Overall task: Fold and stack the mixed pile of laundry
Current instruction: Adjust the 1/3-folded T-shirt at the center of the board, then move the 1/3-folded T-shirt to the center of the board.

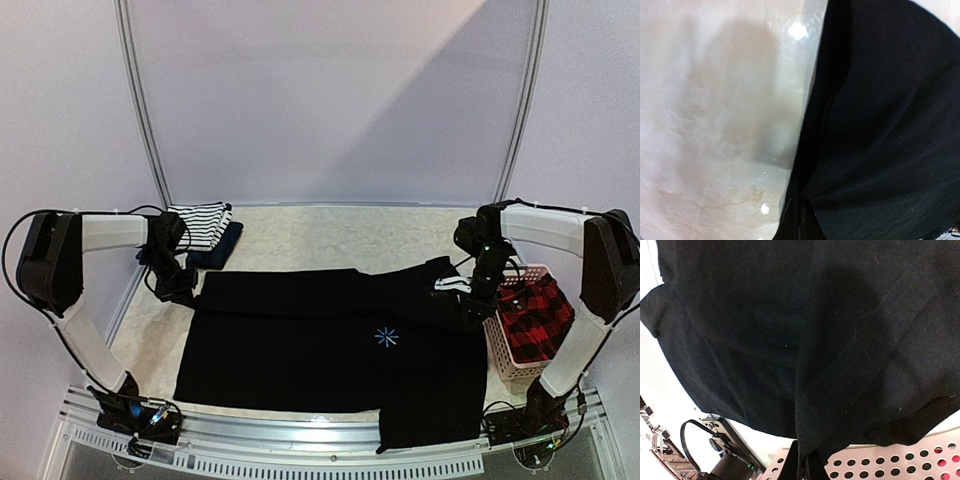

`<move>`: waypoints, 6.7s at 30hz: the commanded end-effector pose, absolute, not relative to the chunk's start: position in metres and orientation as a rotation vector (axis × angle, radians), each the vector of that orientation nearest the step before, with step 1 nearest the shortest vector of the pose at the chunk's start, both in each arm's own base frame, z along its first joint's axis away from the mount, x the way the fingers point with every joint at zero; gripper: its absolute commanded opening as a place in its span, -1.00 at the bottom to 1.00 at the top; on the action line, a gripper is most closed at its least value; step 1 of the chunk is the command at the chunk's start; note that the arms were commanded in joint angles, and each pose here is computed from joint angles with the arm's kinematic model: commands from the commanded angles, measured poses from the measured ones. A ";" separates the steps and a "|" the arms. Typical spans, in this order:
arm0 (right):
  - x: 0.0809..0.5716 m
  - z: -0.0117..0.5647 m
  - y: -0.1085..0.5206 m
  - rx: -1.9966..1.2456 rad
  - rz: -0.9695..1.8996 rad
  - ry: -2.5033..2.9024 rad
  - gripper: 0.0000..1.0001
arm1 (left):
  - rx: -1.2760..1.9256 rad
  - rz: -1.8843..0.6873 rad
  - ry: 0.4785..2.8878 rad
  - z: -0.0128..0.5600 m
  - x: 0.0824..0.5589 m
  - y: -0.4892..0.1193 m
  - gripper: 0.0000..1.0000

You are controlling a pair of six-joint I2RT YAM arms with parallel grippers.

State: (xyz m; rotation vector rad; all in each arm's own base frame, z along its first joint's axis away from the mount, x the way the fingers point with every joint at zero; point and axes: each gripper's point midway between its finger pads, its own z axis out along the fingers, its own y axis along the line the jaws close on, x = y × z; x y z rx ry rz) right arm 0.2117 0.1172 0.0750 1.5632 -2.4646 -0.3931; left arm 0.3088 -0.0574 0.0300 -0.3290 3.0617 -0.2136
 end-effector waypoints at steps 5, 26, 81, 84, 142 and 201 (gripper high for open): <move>0.206 0.073 0.111 1.569 -0.373 -2.436 -0.99 | -0.252 -0.153 3.115 0.034 0.299 -0.050 -0.99; 0.339 0.112 0.177 1.423 -0.676 -2.921 -0.20 | -0.115 -0.330 2.748 0.108 0.389 -0.106 -0.57; 0.341 0.034 0.174 0.941 -0.820 -2.820 -0.11 | 0.007 -0.363 2.638 0.118 0.383 -0.190 -0.61; 0.341 0.028 0.177 0.936 -0.824 -2.805 -0.11 | 0.006 -0.358 2.638 0.117 0.378 -0.187 -0.62; 0.492 0.011 0.097 0.909 0.018 -3.258 -0.38 | 0.023 0.282 2.914 0.015 0.401 -0.097 -0.66; 0.212 0.149 0.142 1.949 -0.701 -2.783 -0.04 | 1.880 0.184 2.393 0.118 0.139 -0.120 -0.41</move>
